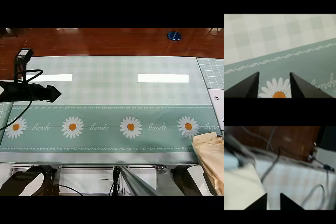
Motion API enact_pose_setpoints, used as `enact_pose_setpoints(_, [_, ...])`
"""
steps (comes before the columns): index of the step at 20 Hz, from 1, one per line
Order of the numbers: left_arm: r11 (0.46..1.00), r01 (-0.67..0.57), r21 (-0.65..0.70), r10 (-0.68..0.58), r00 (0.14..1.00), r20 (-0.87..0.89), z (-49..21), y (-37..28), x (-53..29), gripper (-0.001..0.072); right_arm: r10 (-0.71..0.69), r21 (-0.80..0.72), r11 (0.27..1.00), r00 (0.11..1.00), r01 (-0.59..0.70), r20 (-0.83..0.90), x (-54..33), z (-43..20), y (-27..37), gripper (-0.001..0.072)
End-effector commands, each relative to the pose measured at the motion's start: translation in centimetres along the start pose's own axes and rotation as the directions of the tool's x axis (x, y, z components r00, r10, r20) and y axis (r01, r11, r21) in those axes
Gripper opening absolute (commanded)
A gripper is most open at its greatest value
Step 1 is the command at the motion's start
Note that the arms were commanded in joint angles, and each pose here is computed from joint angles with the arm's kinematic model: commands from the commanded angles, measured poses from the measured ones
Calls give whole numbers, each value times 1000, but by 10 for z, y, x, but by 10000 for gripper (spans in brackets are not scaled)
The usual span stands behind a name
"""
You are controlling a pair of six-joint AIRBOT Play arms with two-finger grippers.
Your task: Fold the shirts.
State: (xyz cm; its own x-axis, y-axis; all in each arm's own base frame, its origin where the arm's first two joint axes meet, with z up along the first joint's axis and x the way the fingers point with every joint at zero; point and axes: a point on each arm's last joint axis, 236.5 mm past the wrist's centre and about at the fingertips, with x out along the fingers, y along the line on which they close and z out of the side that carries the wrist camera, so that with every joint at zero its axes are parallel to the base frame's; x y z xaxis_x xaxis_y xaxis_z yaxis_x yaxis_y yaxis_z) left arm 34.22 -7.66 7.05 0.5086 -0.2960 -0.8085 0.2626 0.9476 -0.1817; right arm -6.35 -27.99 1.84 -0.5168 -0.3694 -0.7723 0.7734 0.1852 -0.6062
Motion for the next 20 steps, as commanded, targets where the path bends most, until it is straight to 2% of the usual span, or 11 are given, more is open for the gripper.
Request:
enact_pose_setpoints(1, [1000, -4, 2, 4, 1000, -1, 0, 1, 0, 461, 373, 253, 683, 624, -686, 687, -118, 173, 78, 248])
enact_pose_setpoints(2, [1000, -5, 2, 5, 1000, 3, 1, 1, 0, 461, 324, 194, 350, 313, -916, 893, -202, 225, 72, 248])
enact_pose_setpoints(3, [1000, -7, 2, 7, 1000, 12, 3, 2, 0, 462, 202, 101, 62, 112, -993, 973, -264, 249, 58, 249])
enact_pose_setpoints(4, [1000, -10, 0, 10, 999, 33, 8, 3, 0, 462, 163, -16, -68, -27, -998, 986, -324, 259, 67, 249])
enact_pose_setpoints(6, [1000, -29, -6, 29, 992, 122, 29, 7, -1, 463, 412, -359, 150, -272, -921, 870, -454, 233, 159, 250])
enact_pose_setpoints(8, [999, -26, -27, 32, 973, 229, 55, 7, -6, 463, 693, -663, 271, -336, -698, 638, -539, 146, 272, 249])
enact_pose_setpoints(10, [998, 26, -58, -9, 960, 281, 68, -5, -7, 464, 884, -847, 280, -223, -452, 411, -555, 37, 354, 242])
enact_pose_setpoints(14, [996, 93, -1, -93, 992, 84, 26, -36, 22, 470, 863, -969, 245, 462, -30, 203, -411, -75, 394, 252])
enact_pose_setpoints(15, [995, 97, 17, -97, 995, 7, 10, -39, 32, 470, 780, -975, 222, 601, -2, 177, -373, -80, 385, 262])
enact_pose_setpoints(17, [994, 83, 70, -73, 988, -136, -21, -38, 50, 471, 644, -982, 179, 762, -59, 72, -322, -93, 368, 459])
enact_pose_setpoints(20, [1000, 24, 19, -18, 971, -240, -44, -25, 68, 687, 555, -970, 54, 815, -239, -170, -286, -132, 354, 486])
